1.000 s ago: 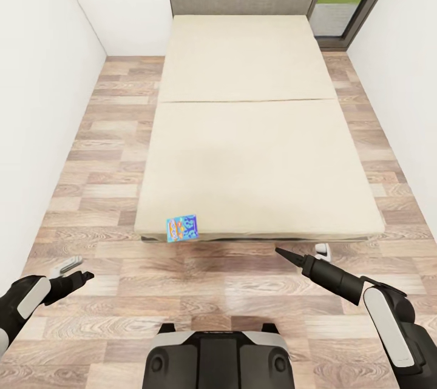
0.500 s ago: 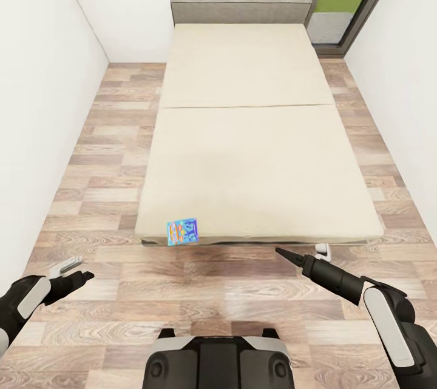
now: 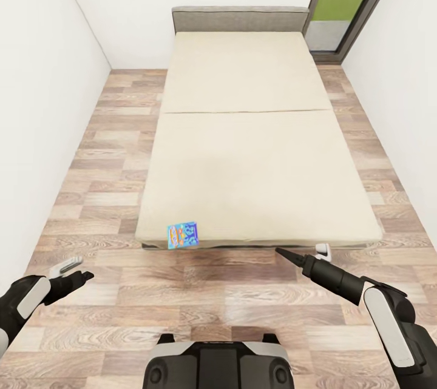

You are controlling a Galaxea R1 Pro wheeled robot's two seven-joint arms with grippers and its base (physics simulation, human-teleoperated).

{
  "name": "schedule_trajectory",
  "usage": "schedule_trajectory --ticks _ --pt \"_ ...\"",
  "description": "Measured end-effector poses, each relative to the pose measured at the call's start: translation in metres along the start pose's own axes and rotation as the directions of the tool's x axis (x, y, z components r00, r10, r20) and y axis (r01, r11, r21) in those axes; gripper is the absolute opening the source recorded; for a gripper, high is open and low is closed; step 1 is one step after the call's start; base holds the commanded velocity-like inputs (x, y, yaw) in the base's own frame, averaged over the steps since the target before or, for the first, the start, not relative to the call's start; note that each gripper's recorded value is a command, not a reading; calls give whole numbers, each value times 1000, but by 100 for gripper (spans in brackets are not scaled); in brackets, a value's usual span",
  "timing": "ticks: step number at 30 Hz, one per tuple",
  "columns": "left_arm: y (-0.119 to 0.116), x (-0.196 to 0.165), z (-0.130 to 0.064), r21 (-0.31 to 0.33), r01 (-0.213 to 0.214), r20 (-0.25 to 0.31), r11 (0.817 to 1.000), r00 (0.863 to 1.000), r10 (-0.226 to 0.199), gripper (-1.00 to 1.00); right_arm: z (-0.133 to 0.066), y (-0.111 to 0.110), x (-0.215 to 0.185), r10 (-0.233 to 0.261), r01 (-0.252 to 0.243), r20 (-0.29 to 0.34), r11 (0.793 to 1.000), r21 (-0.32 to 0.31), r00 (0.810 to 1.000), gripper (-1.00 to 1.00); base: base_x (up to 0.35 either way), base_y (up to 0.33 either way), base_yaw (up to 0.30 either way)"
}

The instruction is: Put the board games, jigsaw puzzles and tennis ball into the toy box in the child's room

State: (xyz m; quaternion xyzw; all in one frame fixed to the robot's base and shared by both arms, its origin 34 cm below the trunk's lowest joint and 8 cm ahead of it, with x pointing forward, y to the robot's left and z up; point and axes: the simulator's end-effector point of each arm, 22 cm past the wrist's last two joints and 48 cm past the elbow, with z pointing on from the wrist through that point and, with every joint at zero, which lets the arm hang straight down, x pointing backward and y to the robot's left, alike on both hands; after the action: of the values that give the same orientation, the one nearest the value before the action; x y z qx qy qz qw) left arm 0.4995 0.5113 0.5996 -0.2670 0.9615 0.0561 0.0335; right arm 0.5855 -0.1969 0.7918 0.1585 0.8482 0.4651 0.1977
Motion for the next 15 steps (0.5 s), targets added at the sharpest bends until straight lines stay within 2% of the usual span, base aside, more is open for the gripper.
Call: schedule_trajectory --ticks 15 --pt "-5 -9 -9 15 5 20 1000 1000 -6 100 -3 11 -7 -19 19 14 1000 -11 1000 100 0 0 0"
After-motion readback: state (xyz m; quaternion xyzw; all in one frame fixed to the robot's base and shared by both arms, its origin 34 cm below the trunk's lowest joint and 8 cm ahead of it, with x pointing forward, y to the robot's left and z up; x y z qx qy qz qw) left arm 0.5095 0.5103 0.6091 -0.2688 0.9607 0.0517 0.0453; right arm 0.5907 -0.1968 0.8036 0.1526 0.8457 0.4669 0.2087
